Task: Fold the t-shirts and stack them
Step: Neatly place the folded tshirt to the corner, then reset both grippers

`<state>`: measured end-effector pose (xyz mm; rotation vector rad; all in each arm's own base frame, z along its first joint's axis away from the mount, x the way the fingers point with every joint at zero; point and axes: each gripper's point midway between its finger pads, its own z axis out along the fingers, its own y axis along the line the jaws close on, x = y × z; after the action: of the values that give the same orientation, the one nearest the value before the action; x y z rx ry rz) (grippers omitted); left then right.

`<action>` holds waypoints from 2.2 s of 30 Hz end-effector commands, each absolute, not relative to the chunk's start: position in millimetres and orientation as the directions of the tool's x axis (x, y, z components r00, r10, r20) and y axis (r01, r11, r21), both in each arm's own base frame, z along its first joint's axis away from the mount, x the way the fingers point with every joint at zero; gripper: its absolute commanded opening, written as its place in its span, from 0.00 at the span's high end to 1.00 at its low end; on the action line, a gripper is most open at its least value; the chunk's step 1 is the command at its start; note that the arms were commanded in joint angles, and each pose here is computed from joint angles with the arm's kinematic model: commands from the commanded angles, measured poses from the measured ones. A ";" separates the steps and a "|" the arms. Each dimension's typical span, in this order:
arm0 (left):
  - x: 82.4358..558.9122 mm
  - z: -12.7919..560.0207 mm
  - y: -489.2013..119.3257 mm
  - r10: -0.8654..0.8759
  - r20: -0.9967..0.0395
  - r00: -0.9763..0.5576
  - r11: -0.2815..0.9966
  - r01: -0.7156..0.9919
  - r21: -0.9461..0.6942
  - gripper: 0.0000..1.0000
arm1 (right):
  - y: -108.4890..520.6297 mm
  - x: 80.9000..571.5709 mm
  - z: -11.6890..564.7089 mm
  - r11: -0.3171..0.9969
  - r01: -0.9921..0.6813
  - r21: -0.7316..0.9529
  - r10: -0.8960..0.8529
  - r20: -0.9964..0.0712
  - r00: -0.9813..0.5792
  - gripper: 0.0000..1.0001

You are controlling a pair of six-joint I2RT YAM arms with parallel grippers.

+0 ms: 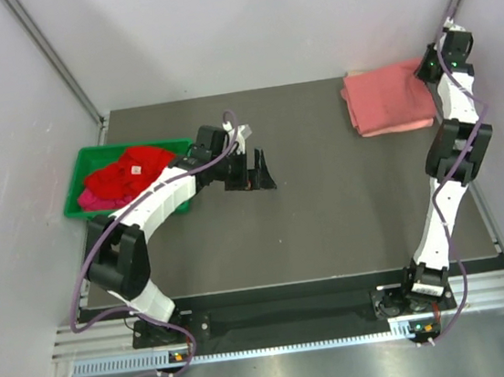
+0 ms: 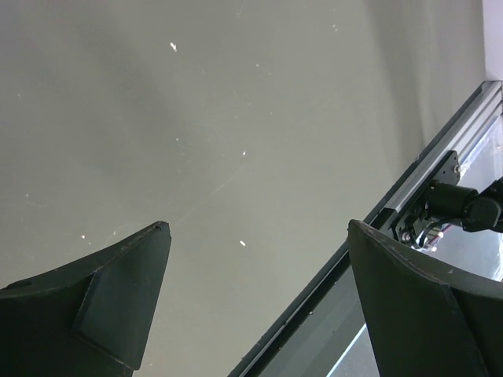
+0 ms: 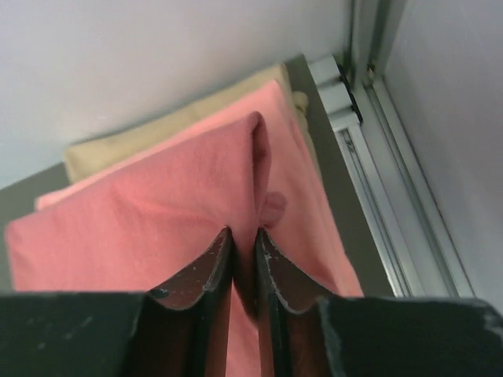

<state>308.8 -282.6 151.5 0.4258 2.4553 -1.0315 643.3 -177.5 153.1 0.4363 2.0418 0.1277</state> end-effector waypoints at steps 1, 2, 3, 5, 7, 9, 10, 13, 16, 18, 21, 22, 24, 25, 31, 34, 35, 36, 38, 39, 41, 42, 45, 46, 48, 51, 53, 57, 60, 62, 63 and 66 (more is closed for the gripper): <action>315.2 157.8 -290.3 0.112 -0.535 -0.837 0.654 0.468 -0.595 0.01 | -198.5 653.0 173.4 0.931 0.280 0.234 0.328 -0.874 -0.360 0.83; 315.4 155.2 -290.0 0.114 -0.532 -0.839 0.656 0.466 -0.594 0.01 | -202.0 652.7 174.9 0.928 0.293 0.229 0.327 -0.878 -0.350 0.80; 315.9 156.0 -290.3 0.113 -0.534 -0.838 0.655 0.467 -0.594 0.01 | -205.3 651.6 175.5 0.924 0.308 0.227 0.331 -0.879 -0.343 0.74; 315.1 155.5 -291.2 0.115 -0.528 -0.841 0.651 0.465 -0.599 0.01 | -207.3 648.3 179.9 0.922 0.320 0.219 0.325 -0.886 -0.331 0.55; 315.1 157.0 -291.9 0.116 -0.529 -0.840 0.647 0.468 -0.601 0.01 | -207.5 642.1 188.5 0.923 0.325 0.206 0.314 -0.892 -0.327 0.52; 314.2 156.3 -291.4 0.117 -0.527 -0.842 0.648 0.467 -0.602 0.01 | -208.5 635.7 206.2 0.924 0.331 0.190 0.296 -0.904 -0.307 0.51; 314.2 156.9 -291.4 0.116 -0.528 -0.841 0.648 0.467 -0.602 0.01 | -208.3 631.9 201.8 0.921 0.342 0.184 0.298 -0.900 -0.319 0.51; 312.7 158.1 -291.7 0.120 -0.531 -0.839 0.644 0.473 -0.602 0.01 | -212.8 618.9 211.2 0.913 0.378 0.154 0.285 -0.903 -0.321 0.50; 311.7 160.6 -292.8 0.121 -0.535 -0.836 0.640 0.478 -0.602 0.01 | -213.5 611.2 205.4 0.911 0.391 0.133 0.281 -0.894 -0.350 0.53; 311.2 161.5 -292.7 0.123 -0.540 -0.833 0.640 0.482 -0.598 0.01 | -212.6 607.9 195.9 0.911 0.392 0.126 0.283 -0.884 -0.373 0.54; 311.5 160.9 -291.5 0.124 -0.541 -0.832 0.646 0.482 -0.592 0.01 | -210.8 603.8 177.2 0.912 0.391 0.125 0.294 -0.863 -0.411 0.56; 311.8 160.2 -291.4 0.125 -0.541 -0.832 0.647 0.482 -0.591 0.01 | -210.2 601.9 164.9 0.911 0.394 0.123 0.302 -0.850 -0.432 0.57; 312.4 160.7 -291.7 0.124 -0.542 -0.831 0.647 0.482 -0.591 0.01 | -210.9 598.4 150.0 0.903 0.410 0.126 0.321 -0.831 -0.453 0.61; 312.9 159.5 -292.0 0.125 -0.540 -0.832 0.648 0.481 -0.591 0.01 | -215.5 593.4 139.4 0.893 0.436 0.114 0.332 -0.820 -0.465 0.62; 313.0 158.2 -292.0 0.128 -0.536 -0.835 0.649 0.479 -0.591 0.01 | -234.6 565.3 101.9 0.829 0.552 0.090 0.412 -0.766 -0.494 0.67; 311.8 158.9 -292.6 0.129 -0.534 -0.835 0.646 0.479 -0.593 0.01 | -236.5 563.2 114.4 0.827 0.554 0.097 0.410 -0.778 -0.476 0.69; 311.4 159.5 -292.4 0.128 -0.536 -0.835 0.646 0.480 -0.593 0.01 | -237.3 562.9 120.1 0.826 0.555 0.100 0.410 -0.783 -0.469 0.69; 311.3 160.7 -292.3 0.128 -0.538 -0.833 0.645 0.482 -0.593 0.01 | -238.9 564.9 134.2 0.827 0.554 0.100 0.400 -0.797 -0.452 0.69; 311.0 161.4 -292.4 0.128 -0.539 -0.833 0.644 0.483 -0.594 0.01 | -238.3 561.3 142.5 0.825 0.557 0.094 0.402 -0.791 -0.461 0.69; 311.2 164.5 -291.9 0.126 -0.546 -0.828 0.643 0.487 -0.590 0.01 | -238.7 562.0 155.4 0.823 0.559 0.099 0.402 -0.798 -0.449 0.69; 313.2 168.6 -291.2 0.126 -0.562 -0.817 0.646 0.498 -0.579 0.01 | -227.9 549.9 160.6 0.822 0.559 0.109 0.426 -0.768 -0.478 0.69; 314.2 172.4 -289.5 0.127 -0.572 -0.811 0.650 0.503 -0.570 0.01 | -222.0 538.8 175.0 0.821 0.558 0.120 0.432 -0.770 -0.470 0.67; 321.4 187.5 -283.3 0.120 -0.622 -0.774 0.676 0.522 -0.520 0.01 | -182.7 506.4 200.2 0.835 0.524 0.168 0.459 -0.738 -0.495 0.59; 322.5 193.2 -281.9 0.115 -0.637 -0.762 0.679 0.529 -0.510 0.01 | -168.6 497.8 207.1 0.843 0.503 0.190 0.464 -0.730 -0.502 0.58; 323.4 214.4 -279.0 0.095 -0.688 -0.719 0.673 0.556 -0.488 0.01 | -128.8 465.9 222.1 0.859 0.465 0.216 0.462 -0.718 -0.521 0.50; 323.8 252.3 -275.5 0.051 -0.763 -0.645 0.660 0.595 -0.459 0.01 | -59.5 423.3 238.4 0.894 0.334 0.300 0.443 -0.706 -0.552 0.37; 318.4 278.9 -271.5 0.018 -0.799 -0.601 0.651 0.614 -0.447 0.01 | -7.5 389.5 253.9 0.913 0.195 0.357 0.403 -0.726 -0.557 0.04; 298.1 324.2 -263.8 -0.049 -0.838 -0.543 0.617 0.643 -0.453 0.01 | 57.5 335.3 294.5 0.887 -0.046 0.460 0.381 -0.782 -0.493 0.00; 279.7 340.1 -250.6 -0.094 -0.856 -0.508 0.619 0.643 -0.450 0.01 | 89.5 289.2 318.9 0.841 -0.202 0.502 0.381 -0.814 -0.439 0.00; 265.5 347.6 -241.0 -0.147 -0.866 -0.478 0.615 0.642 -0.458 0.01 | 92.2 262.8 322.3 0.826 -0.228 0.515 0.400 -0.821 -0.406 0.00; 260.1 350.7 -237.6 -0.172 -0.869 -0.464 0.609 0.643 -0.464 0.01 | 90.6 256.3 321.5 0.828 -0.228 0.513 0.404 -0.826 -0.393 0.00; 241.5 360.1 -228.3 -0.264 -0.871 -0.414 0.574 0.658 -0.486 0.01 | 89.1 236.2 319.4 0.829 -0.243 0.505 0.406 -0.840 -0.361 0.00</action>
<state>247.6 -232.4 349.0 0.4041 1.8127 -1.0045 247.8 82.0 317.4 0.1315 1.8540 0.6252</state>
